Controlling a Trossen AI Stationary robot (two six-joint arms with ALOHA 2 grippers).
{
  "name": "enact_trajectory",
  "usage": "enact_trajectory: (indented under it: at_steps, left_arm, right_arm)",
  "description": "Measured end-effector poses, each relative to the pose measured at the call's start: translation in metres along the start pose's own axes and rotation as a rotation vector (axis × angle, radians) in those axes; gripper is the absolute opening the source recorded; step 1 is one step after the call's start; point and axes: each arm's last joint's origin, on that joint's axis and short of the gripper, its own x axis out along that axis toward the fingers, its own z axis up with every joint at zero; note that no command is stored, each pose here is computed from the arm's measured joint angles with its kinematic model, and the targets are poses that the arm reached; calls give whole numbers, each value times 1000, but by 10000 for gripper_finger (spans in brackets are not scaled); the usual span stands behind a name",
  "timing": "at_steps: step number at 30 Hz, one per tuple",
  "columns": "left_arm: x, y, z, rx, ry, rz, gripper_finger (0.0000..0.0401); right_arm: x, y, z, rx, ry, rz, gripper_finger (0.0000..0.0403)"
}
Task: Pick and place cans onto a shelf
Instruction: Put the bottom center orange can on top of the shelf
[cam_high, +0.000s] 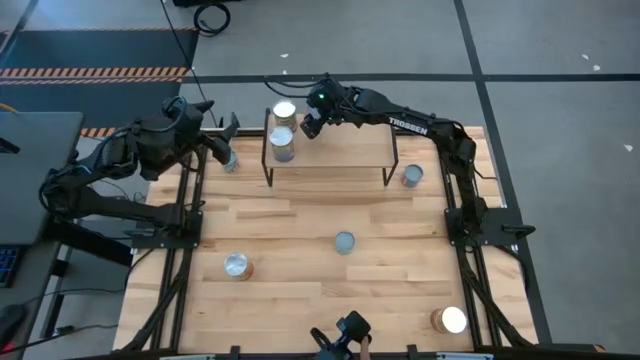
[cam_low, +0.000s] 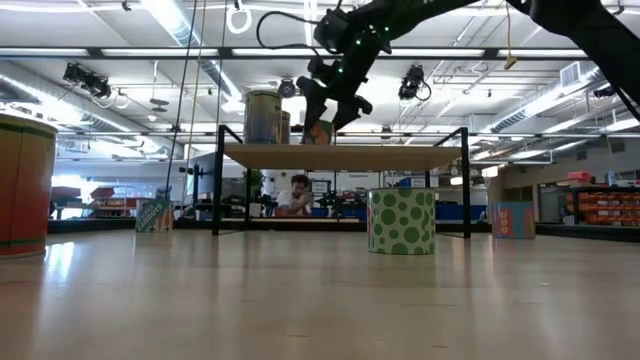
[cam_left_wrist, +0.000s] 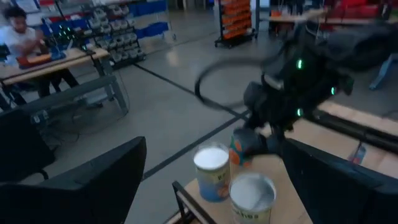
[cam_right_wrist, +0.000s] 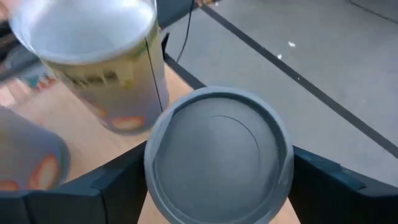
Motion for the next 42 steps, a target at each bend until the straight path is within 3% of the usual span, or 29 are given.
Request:
enact_trajectory:
  at_steps: [6, 14, 19, 23, 30, 34, 42]
  left_arm:
    - [0, 0, 6, 17, -49, 20, 380]
    - [0, 0, 7, 11, -55, 19, 380]
    - [-2, 2, 6, 16, -49, 19, 380]
    - [-3, 3, 5, 23, -43, 16, 380]
    - [-3, 2, 5, 23, -43, 15, 380]
    - [-3, 2, 5, 23, -43, 15, 380]
    - [-3, 2, 5, 23, -45, 15, 380]
  right_arm:
    - [4, -2, 0, -4, 2, 13, 362]
    - [3, -1, 5, -15, -51, 20, 358]
    - [-28, -4, 15, -73, -107, 30, 356]
    - [-50, -12, 12, -153, -43, 2, 352]
    - [-31, -21, -4, -248, 113, -138, 346]
    - [-23, -21, -5, -261, 112, -211, 346]
    - [-17, -29, -4, -254, 110, -214, 346]
